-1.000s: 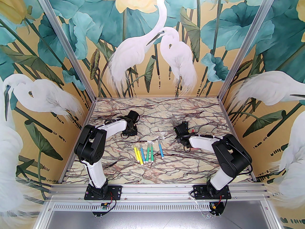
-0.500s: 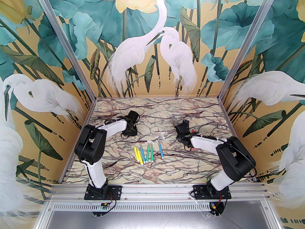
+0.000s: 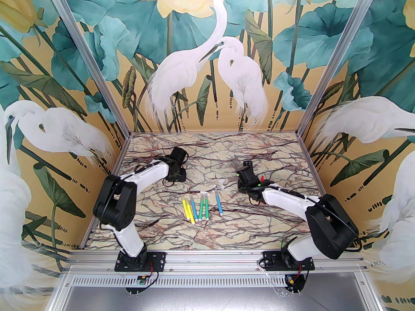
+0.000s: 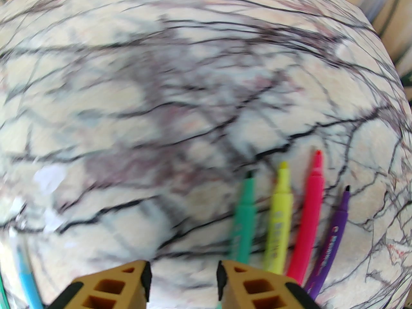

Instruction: Open the pen caps

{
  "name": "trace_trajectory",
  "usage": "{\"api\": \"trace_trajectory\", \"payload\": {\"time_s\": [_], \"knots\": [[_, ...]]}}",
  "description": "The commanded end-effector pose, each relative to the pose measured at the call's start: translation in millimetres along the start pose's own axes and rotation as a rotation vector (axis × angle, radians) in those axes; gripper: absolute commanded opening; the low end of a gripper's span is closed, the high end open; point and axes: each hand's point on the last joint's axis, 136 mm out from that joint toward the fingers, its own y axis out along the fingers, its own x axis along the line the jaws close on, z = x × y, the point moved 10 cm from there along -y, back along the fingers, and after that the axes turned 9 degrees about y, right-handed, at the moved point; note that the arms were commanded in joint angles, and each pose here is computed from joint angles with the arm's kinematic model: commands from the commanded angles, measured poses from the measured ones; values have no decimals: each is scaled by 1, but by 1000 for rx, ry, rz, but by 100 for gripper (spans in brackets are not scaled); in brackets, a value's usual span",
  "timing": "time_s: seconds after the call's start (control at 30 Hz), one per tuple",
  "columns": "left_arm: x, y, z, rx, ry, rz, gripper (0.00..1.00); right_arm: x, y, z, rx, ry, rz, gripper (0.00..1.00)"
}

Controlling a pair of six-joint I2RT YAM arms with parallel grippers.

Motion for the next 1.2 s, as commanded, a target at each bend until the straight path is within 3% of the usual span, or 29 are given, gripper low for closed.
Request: {"api": "trace_trajectory", "payload": {"time_s": [0.0,0.27,0.63,1.17], "knots": [[3,-15,6,-28,-11,43,49,15,-13,-5,-13,-72,-30,43],[8,-47,20,-216,-15,120,77,33,-22,6,13,-136,-90,47],[7,-59,33,-338,-41,240,83,47,-28,19,62,-178,-167,52],[9,-68,40,-408,-46,268,88,62,-33,34,170,-191,-253,57]]}}
